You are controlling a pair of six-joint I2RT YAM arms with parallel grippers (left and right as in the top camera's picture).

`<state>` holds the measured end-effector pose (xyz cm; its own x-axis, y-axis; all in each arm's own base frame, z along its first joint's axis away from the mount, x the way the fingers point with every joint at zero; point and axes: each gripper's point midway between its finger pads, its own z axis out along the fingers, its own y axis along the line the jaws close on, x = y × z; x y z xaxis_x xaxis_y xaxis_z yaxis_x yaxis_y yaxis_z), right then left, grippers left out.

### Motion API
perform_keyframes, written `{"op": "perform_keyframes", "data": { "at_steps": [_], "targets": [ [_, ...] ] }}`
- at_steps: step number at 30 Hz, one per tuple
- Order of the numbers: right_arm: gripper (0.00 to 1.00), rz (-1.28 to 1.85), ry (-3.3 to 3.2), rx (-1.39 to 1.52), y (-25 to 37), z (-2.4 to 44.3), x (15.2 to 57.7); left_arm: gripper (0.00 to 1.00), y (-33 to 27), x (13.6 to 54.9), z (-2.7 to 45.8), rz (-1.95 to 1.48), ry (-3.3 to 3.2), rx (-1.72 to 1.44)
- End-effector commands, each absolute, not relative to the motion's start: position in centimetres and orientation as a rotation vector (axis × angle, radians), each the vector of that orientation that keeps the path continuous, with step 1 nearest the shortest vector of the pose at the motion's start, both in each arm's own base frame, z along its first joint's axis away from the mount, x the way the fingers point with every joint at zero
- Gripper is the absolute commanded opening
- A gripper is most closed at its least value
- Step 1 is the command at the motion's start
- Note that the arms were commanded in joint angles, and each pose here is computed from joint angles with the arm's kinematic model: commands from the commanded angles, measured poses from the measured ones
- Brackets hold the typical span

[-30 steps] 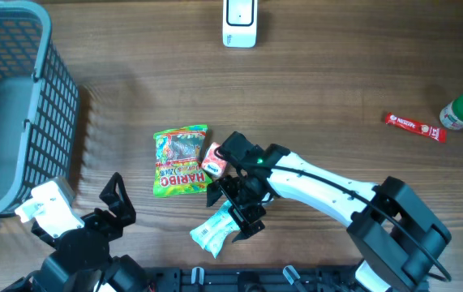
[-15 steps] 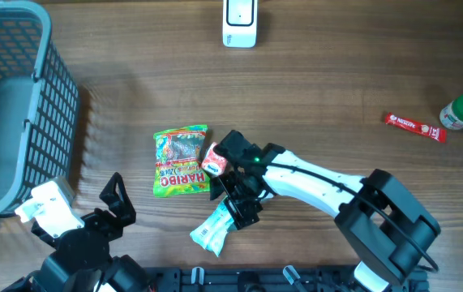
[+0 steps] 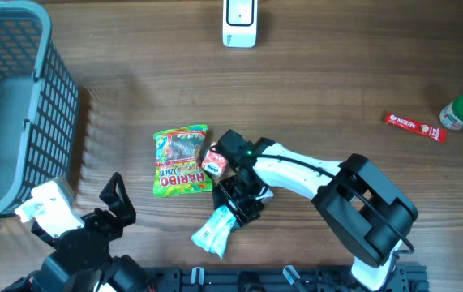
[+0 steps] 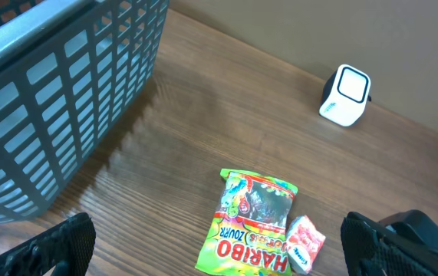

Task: Scan the item barcode
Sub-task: 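Lift the green pack toward the scanner with the right gripper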

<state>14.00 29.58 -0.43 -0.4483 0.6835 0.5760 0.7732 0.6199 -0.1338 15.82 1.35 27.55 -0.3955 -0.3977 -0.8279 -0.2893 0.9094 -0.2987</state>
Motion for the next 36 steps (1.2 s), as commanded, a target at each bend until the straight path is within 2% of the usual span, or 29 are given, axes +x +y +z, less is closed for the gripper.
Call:
{"op": "perform_keyframes", "data": {
  "at_steps": [1,4,10,12,14,19,26,33,36],
  "targets": [
    [0.59,0.075,-2.426,-1.147,24.5,-5.2,13.2,1.00,1.4,15.8,27.4,-0.131,2.006,-0.515],
    [0.46,0.055,-2.470,-1.108,24.6,-5.0,13.8,1.00,1.4,15.8,27.4,-0.131,2.006,-0.514],
    [0.43,-0.131,-2.649,-0.956,26.8,-2.0,17.2,1.00,1.4,15.8,27.4,-0.131,2.006,-0.515],
    [0.43,-0.186,-2.751,-0.904,27.1,0.6,18.8,1.00,1.4,15.8,27.4,-0.131,2.006,-0.515],
    [0.38,-0.229,-2.846,-0.856,27.0,3.2,20.1,1.00,1.4,15.8,27.4,-0.132,2.006,-0.515],
    [0.38,-0.500,-3.013,-0.689,28.0,9.8,22.1,1.00,1.4,15.8,27.4,-0.131,2.006,-0.515],
    [0.38,-0.760,-3.128,-0.605,27.4,16.2,22.4,1.00,1.4,15.8,27.4,-0.131,2.006,-0.515],
    [0.46,-0.866,-3.029,-0.637,28.0,17.9,21.1,1.00,1.4,15.8,27.4,-0.131,2.006,-0.515],
    [0.46,-0.847,-3.087,-0.646,27.5,17.8,21.9,1.00,1.4,15.8,27.4,-0.131,2.006,-0.515]
  ]
}}
